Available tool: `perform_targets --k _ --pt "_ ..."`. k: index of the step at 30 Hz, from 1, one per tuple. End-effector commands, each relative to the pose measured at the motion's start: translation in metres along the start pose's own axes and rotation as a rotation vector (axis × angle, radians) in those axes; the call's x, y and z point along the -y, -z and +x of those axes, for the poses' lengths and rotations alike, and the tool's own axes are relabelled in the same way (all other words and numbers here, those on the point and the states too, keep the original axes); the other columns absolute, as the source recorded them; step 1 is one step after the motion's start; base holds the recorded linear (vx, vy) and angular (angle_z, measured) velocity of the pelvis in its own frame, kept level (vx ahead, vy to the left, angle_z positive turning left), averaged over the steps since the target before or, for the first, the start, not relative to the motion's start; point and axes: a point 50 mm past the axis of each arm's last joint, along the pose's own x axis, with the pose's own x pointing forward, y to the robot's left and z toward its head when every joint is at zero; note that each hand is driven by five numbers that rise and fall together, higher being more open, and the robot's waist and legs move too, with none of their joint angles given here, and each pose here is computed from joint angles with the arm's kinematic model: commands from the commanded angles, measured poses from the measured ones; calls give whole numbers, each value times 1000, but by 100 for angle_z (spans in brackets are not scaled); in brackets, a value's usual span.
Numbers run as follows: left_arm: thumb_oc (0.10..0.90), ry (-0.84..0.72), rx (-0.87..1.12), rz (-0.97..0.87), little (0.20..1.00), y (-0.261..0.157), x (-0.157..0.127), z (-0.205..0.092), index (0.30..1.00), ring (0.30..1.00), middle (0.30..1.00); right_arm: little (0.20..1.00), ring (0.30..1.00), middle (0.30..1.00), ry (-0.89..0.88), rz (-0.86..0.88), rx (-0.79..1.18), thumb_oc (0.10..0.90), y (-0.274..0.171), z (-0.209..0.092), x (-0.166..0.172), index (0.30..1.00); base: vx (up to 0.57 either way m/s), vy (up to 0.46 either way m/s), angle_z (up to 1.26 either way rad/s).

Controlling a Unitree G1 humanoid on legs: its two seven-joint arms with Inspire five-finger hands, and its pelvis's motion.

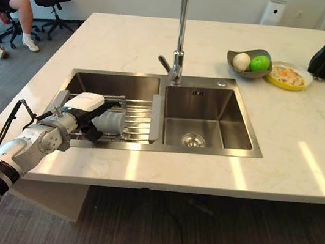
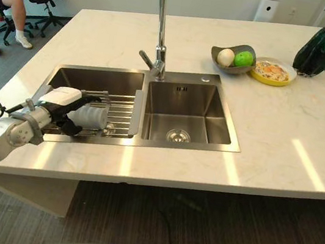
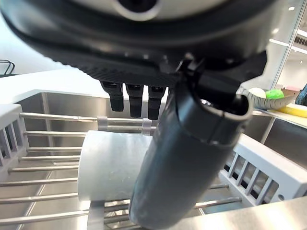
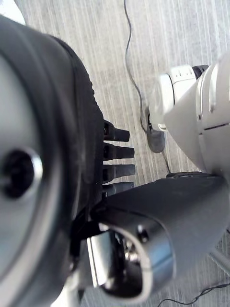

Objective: Place the dishes in the dishwasher.

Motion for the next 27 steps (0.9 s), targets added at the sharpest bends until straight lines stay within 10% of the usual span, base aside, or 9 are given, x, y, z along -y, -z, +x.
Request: perform_targets --k 1,27 --pt "800 -291 -25 56 900 8 -98 -1 900 900 900 900 900 900 -34 -52 -111 800 32 -6 -6 900 11 10 -7" --pt "800 -225 -230 196 900 30 -109 16 900 900 900 900 900 900 -41 -69 -115 800 25 -4 -4 900 3 2 -2"
